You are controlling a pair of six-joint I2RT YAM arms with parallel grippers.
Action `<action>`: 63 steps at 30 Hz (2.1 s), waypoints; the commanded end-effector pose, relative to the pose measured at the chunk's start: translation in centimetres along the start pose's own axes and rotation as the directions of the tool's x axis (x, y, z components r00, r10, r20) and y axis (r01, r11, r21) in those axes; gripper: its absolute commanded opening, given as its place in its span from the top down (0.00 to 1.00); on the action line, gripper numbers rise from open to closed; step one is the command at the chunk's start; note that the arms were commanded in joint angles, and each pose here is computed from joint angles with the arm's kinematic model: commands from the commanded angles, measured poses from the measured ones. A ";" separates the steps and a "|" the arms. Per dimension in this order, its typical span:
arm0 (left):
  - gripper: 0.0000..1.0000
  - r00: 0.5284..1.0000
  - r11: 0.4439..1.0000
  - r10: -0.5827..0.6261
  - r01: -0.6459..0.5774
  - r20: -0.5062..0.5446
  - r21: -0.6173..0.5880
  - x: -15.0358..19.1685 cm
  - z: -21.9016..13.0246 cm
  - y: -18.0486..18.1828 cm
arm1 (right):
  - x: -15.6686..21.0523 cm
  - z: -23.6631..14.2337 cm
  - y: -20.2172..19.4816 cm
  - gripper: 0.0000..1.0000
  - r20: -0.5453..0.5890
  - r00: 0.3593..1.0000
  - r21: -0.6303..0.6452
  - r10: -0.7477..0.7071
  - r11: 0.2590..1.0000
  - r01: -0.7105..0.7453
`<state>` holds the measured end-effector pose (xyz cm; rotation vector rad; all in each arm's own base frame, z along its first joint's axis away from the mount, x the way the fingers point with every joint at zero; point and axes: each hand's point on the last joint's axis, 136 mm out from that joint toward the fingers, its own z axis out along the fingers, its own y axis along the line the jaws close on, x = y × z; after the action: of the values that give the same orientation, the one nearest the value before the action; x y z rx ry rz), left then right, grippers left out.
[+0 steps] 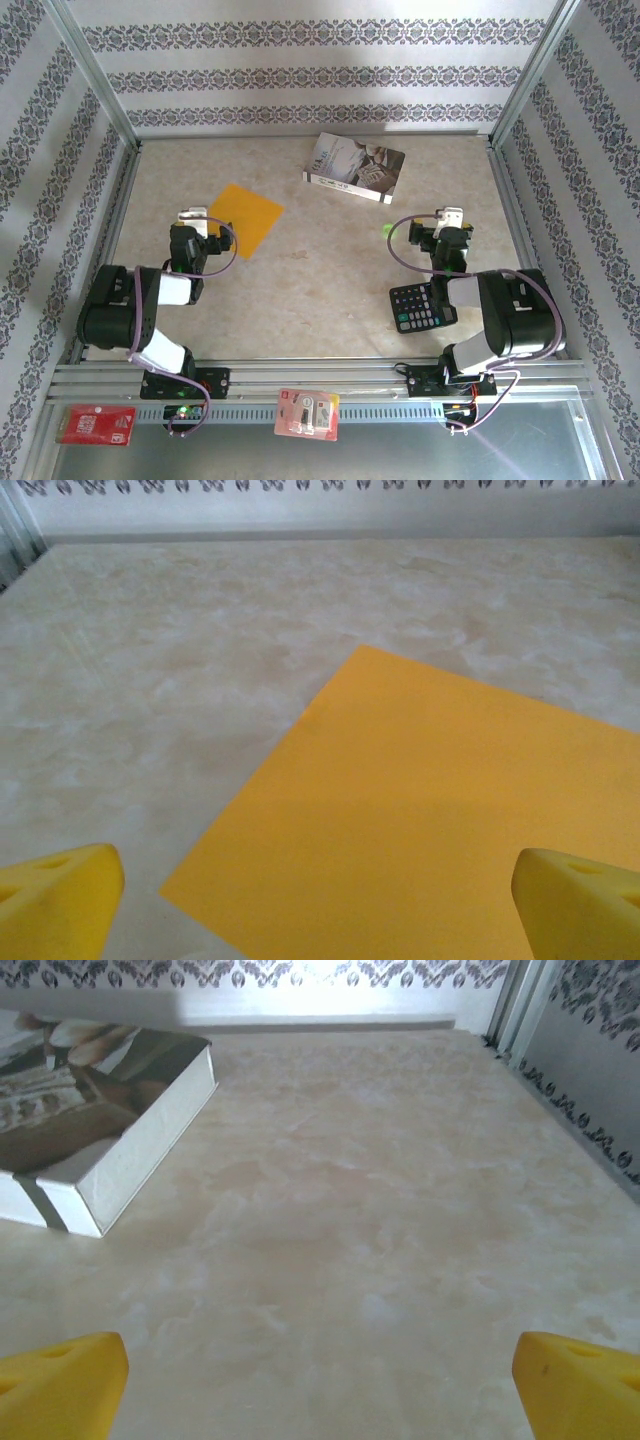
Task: Fold a paper plane with a square sheet of paper (pick it up from the middle)
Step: Move the square sheet of paper to the center of the table.
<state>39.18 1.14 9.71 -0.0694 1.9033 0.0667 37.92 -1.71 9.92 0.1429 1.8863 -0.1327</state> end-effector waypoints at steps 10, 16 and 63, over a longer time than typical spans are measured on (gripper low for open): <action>0.00 0.954 0.949 -0.296 0.288 -0.046 -0.129 -6.0 -4.7 2.5 | -5.2 -6.0 -7.6 0.02 0.021 0.892 0.233 0.452 0.865 -0.444; 0.00 0.827 0.849 -0.493 0.525 -0.270 0.057 -4.4 -5.6 -2.9 | -5.9 -5.9 0.1 0.02 -0.233 0.881 -0.027 0.411 0.903 -0.428; 0.00 0.675 0.937 0.244 0.022 -0.696 0.350 4.6 -6.7 -21.7 | -0.7 -6.0 13.1 0.02 -0.600 0.798 -0.360 0.053 0.874 -0.328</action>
<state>32.37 -22.48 5.67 0.1901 2.7722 -0.2706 35.05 11.80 11.33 0.0529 2.4736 0.4991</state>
